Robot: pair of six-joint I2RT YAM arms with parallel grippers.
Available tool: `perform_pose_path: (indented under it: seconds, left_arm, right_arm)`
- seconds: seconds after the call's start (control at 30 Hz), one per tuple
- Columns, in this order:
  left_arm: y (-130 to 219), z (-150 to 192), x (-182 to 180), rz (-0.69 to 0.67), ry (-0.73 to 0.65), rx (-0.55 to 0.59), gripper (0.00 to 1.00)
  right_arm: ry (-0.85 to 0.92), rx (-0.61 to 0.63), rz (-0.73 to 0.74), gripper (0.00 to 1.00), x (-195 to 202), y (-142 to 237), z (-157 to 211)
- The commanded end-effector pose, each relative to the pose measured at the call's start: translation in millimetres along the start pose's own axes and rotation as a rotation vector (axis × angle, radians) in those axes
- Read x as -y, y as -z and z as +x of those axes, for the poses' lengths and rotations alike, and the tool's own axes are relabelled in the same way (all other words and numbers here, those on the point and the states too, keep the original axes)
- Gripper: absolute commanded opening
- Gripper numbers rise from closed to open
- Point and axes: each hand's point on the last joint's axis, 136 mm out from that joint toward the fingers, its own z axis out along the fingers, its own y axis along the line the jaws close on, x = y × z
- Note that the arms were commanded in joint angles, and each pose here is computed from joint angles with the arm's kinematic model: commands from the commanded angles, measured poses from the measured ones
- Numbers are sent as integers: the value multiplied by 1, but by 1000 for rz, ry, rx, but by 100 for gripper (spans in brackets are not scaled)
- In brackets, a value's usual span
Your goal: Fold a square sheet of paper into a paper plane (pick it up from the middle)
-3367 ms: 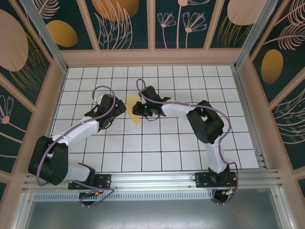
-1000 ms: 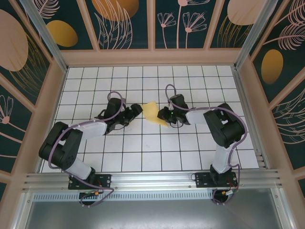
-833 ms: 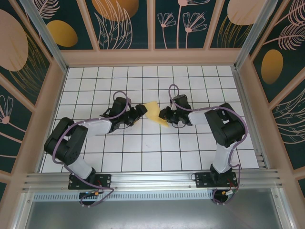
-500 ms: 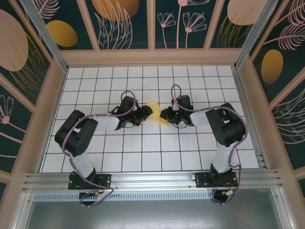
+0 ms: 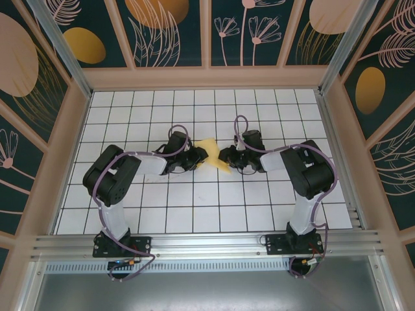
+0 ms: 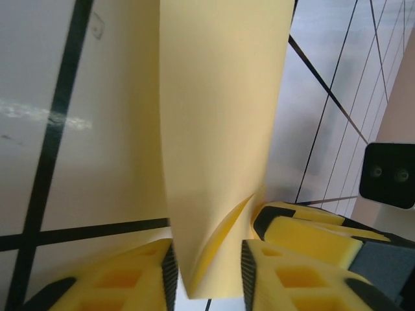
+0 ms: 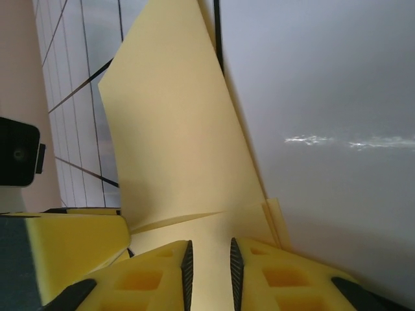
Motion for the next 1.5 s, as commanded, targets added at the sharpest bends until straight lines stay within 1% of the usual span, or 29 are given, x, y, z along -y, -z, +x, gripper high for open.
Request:
perform_pose_path:
  seconds: [0.0, 0.03, 0.2, 0.3, 0.4, 0.43, 0.53, 0.6, 0.7, 0.83, 0.97, 1.03, 1.2, 1.33, 1.47]
  left_arm:
    - [-4, 1, 6, 35, -6, -6, 30]
    - [-4, 1, 8, 44, -10, -5, 29]
    - [-5, -2, 14, 66, -14, 2, 14]
    - [-4, -3, 17, 70, -20, 7, 11]
    - [-2, -4, 19, 66, -25, 10, 9]
    - [-1, -4, 20, 66, -27, 10, 8]
    - [0, -4, 21, 60, -25, 9, 8]
    - [0, -4, 21, 57, -20, 6, 8]
    - [0, -4, 20, 45, -15, 4, 8]
    - [2, -5, 23, 38, -11, 4, 7]
    - [4, -5, 25, 31, -18, 1, 7]
    - [5, -4, 25, 27, -16, 0, 7]
    - [14, 0, 27, 12, -32, -9, 6]
    - [19, 8, 21, 2, -34, -38, 6]
    - [25, 11, 19, -9, -38, -43, 6]
  right_arm:
    - [13, -20, 27, 29, 11, 6, 10]
    - [29, -13, 19, 31, 8, 7, 7]
    - [141, 42, -14, 46, -15, 17, -7]
    - [227, 107, -1, 57, -28, 30, -20]
    - [309, 181, 47, 65, -36, 46, -32]
    - [338, 197, 64, 66, -36, 50, -34]
    - [480, 248, 115, 65, -40, 61, -31]
    - [611, 258, 145, 64, -45, 65, -21]
    - [760, 275, 198, 65, -49, 65, -12]
    - [912, 301, 264, 65, -46, 57, -2]
    - [1082, 295, 275, 64, -43, 46, 18]
    - [1140, 266, 277, 61, -41, 40, 28]
    - [1238, 273, 276, 57, -42, 31, 40]
    - [1298, 279, 263, 56, -44, 23, 46]
    - [1334, 281, 208, 56, -50, 19, 54]
